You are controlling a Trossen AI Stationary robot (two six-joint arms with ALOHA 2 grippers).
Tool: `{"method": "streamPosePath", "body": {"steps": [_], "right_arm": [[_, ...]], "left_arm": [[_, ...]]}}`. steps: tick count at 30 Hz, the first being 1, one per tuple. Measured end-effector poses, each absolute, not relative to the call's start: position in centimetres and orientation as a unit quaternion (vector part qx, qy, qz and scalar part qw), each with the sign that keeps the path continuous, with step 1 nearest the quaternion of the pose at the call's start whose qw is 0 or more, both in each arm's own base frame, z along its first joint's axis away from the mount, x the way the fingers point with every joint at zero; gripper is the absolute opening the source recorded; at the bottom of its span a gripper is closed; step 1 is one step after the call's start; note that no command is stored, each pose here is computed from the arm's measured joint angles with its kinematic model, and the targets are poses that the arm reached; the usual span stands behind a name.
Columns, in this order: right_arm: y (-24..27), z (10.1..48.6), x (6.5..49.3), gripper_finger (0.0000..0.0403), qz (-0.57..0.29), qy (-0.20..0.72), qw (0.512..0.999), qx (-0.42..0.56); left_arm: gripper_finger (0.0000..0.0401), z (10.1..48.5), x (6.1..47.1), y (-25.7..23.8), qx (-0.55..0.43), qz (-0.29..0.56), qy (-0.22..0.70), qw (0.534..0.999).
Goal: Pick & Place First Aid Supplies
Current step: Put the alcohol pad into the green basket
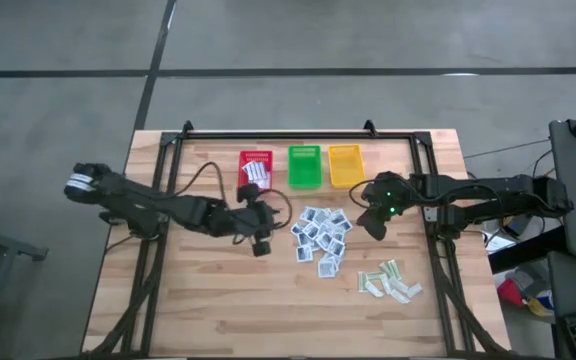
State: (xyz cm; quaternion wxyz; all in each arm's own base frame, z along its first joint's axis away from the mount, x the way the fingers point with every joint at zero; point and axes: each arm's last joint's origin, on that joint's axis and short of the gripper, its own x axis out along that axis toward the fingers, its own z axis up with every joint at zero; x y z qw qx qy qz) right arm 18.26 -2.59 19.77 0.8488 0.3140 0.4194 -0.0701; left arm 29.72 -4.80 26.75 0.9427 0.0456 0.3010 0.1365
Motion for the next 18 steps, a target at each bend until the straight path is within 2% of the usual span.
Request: {"method": "streamPosePath", "body": {"steps": [12, 18], "right_arm": [[-2.6, 20.0, 18.5, 0.0093, -0.066, 0.403, 0.857, 0.314], [-2.7, 20.5, 19.1, 0.0082, -0.060, 0.369, 0.871, 0.319]], "left_arm": [[0.0133, 23.4, 34.7, -3.4, 0.017, 0.044, 0.372, 0.927], [0.0133, 21.5, 35.3, -3.2, -0.022, 0.061, 0.381, 0.922]]}}
